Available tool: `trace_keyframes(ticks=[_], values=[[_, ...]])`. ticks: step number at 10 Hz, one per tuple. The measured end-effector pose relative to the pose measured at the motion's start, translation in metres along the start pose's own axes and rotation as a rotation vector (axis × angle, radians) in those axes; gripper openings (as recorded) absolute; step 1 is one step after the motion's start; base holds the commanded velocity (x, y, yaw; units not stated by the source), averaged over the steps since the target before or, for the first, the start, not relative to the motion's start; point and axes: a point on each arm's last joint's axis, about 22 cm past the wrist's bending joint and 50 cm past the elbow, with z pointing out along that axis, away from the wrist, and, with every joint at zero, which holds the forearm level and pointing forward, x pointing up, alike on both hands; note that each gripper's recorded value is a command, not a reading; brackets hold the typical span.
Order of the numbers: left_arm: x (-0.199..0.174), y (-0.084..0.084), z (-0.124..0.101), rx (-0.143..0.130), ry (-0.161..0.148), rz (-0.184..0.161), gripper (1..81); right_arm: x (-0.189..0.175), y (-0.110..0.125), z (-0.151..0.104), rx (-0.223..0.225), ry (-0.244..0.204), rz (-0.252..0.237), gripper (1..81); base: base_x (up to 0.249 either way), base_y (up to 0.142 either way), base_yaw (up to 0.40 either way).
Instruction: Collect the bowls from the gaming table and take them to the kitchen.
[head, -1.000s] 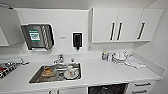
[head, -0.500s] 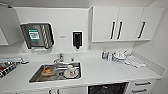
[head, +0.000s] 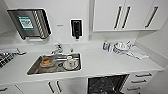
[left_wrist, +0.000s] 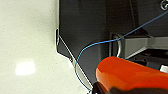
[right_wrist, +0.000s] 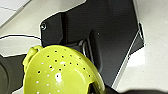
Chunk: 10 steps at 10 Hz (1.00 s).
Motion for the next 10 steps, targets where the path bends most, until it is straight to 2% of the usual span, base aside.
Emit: trace_keyframes(ticks=[3, 5, 7, 8, 9, 10], values=[[0.021, 0.013, -0.014, -0.103, 0.018, -0.026, 1.0, 0.003, 0.000, 0.000, 0.000, 0.004, 0.000, 1.0, 0.000, 0.000, 0.000], [0.049, 0.015, -0.033, -0.166, 0.043, -0.035, 1.0, 0.005, -0.001, 0.000, 0.002, 0.007, 0.000, 1.0, 0.000, 0.000, 0.000], [0.088, 0.012, -0.056, -0.215, 0.077, -0.046, 1.0, 0.003, -0.006, -0.002, 0.016, 0.000, 0.006, 1.0, 0.000, 0.000, 0.000], [0.104, 0.010, -0.067, -0.237, 0.081, -0.049, 1.0, 0.000, -0.004, -0.006, 0.017, -0.014, 0.014, 1.0, 0.000, 0.000, 0.000], [0.113, 0.008, -0.078, -0.256, 0.069, -0.064, 1.0, -0.005, -0.002, -0.009, 0.017, -0.032, 0.026, 1.0, 0.000, 0.000, 0.000], [0.126, 0.006, -0.088, -0.271, 0.058, -0.064, 1.0, -0.011, 0.000, -0.012, 0.014, -0.053, 0.039, 1.0, 0.000, 0.000, 0.000]])
